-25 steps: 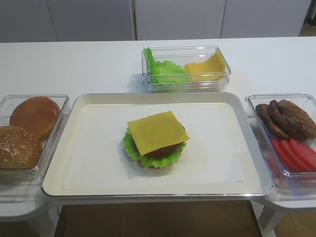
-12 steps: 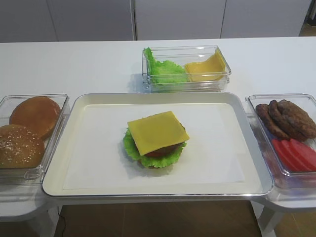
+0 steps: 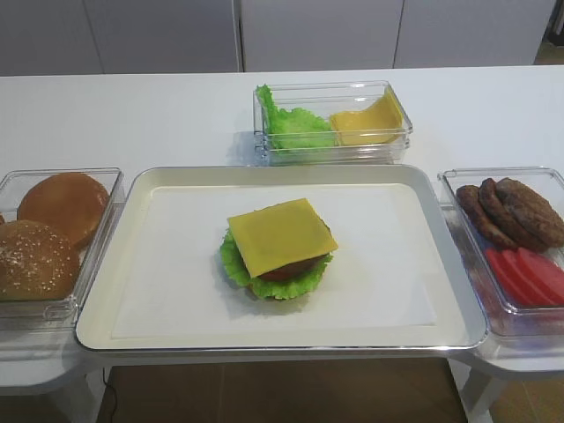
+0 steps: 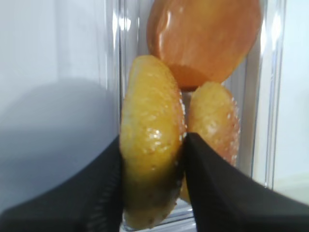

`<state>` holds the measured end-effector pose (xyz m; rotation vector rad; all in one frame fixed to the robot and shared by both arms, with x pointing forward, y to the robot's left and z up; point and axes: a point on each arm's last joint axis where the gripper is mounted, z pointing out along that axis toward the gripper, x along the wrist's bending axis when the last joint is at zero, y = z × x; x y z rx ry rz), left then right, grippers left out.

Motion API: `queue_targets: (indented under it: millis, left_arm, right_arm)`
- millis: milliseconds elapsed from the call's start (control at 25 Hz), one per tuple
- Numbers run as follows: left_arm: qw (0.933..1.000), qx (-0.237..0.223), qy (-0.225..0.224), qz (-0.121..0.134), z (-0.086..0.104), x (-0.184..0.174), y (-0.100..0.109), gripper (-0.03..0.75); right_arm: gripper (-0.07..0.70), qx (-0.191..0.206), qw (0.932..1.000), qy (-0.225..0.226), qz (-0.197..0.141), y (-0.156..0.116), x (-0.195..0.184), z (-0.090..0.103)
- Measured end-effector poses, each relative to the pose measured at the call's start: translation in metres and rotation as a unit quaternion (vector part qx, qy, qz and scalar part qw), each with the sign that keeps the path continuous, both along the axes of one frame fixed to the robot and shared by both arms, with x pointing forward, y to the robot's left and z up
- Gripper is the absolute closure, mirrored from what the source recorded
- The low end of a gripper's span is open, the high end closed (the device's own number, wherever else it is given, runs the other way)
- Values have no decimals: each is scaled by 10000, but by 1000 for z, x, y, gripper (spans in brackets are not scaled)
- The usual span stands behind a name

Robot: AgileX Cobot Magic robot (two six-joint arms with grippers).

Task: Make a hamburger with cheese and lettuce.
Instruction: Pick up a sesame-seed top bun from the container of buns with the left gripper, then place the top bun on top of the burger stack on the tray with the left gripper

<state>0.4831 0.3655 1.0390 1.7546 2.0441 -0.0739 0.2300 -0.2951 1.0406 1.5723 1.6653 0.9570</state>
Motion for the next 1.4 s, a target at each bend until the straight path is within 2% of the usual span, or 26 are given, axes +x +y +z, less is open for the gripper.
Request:
queue_targets:
  millis: [160,400,680,800,920,1080,1240,1400]
  left_arm:
    - [9989,194,-427,52,21,3,3,445]
    - [9896,552,-1302,260,57,4,4,448]
    - [9862,-160,-1583,448,68,7,-6,451]
    - [9809,-593,-1808,403,73,11,-15,451]
    - [9738,-985,-2038,224,78,16,-31,451]
    - [9706,-1108,-2113,-319,80,20,-58,451]
    - [9675,-1407,-1886,-922,71,28,-95,451]
    - [9604,-1824,-1676,-1278,61,36,-128,452]
  right_arm:
    - [131,0,10000,0,0,0,0,0]
    - [131,9,10000,1,-6,0,0,0]
    - [131,9,10000,1,-6,0,0,0]
    - [131,9,10000,1,-6,0,0,0]
    - [131,9,10000,1,-6,0,0,0]
    - [131,9,10000,1,-6,0,0,0]
    - [131,9,10000,1,-6,0,0,0]
    - [131,9,10000,1,-6,0,0,0]
